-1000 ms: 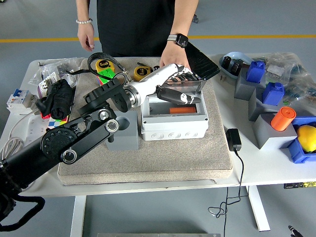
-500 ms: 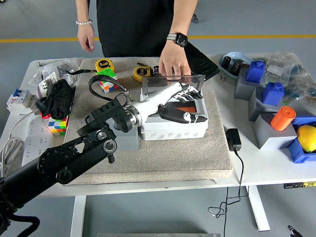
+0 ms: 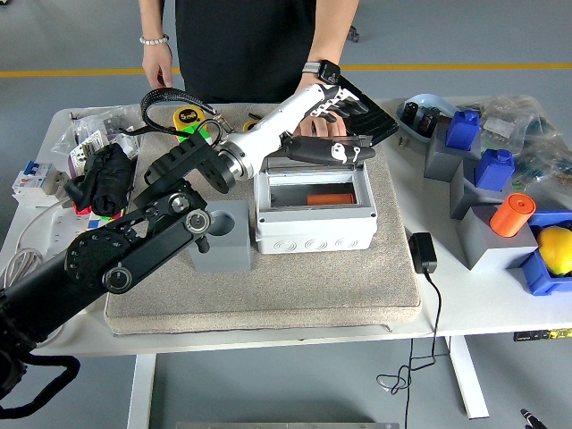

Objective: Fetch the battery,place it into the box,close the lid of the box

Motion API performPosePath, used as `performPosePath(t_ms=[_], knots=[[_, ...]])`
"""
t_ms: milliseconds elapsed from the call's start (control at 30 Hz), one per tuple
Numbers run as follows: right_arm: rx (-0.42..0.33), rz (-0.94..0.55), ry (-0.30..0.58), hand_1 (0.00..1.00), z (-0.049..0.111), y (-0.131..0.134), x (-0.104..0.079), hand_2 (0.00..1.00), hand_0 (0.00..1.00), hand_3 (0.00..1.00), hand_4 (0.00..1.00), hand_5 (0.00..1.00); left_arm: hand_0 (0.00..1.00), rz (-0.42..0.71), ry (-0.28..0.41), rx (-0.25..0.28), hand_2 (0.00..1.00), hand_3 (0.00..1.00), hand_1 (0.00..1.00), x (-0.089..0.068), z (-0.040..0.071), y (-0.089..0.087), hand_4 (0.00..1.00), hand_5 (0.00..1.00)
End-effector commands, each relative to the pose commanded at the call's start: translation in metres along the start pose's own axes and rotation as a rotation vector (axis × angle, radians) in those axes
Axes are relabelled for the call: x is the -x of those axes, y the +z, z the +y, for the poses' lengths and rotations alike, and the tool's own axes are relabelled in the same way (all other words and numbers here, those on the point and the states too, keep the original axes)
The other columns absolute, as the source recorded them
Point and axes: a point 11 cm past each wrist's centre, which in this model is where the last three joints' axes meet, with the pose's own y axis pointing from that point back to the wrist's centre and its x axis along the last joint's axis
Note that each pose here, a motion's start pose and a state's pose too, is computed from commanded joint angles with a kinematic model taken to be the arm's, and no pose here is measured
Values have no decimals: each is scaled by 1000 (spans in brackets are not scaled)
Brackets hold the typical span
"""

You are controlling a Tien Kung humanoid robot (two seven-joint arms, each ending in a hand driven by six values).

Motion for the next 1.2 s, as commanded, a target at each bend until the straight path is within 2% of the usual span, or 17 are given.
performPosePath(t_ms=[133, 267, 600, 833, 1200], knots=[[-1, -2, -1, 637, 0, -1, 1, 630, 663, 532, 864, 411, 752, -49, -17, -64, 766, 732, 787, 4, -7, -19, 949, 377], [-2, -4, -2, 637, 0, 0, 1, 630, 663, 532, 864, 411, 752, -74, -36, -105, 766, 732, 787, 9, -4, -35, 949, 377], [-2, -3, -1, 637, 0, 1, 0, 631, 664, 532, 863, 410, 741, -64, -85, -95, 751, 711, 772, 24, 10, -32, 949, 378], [-3, -6, -3, 637, 0, 1, 0, 629, 660, 531, 863, 410, 736, -46, -139, -98, 748, 706, 769, 45, 21, -35, 955, 383], [-4, -4, -4, 636, 0, 1, 0, 627, 657, 531, 862, 408, 731, -29, -187, -111, 745, 701, 766, 65, 27, -40, 958, 398]])
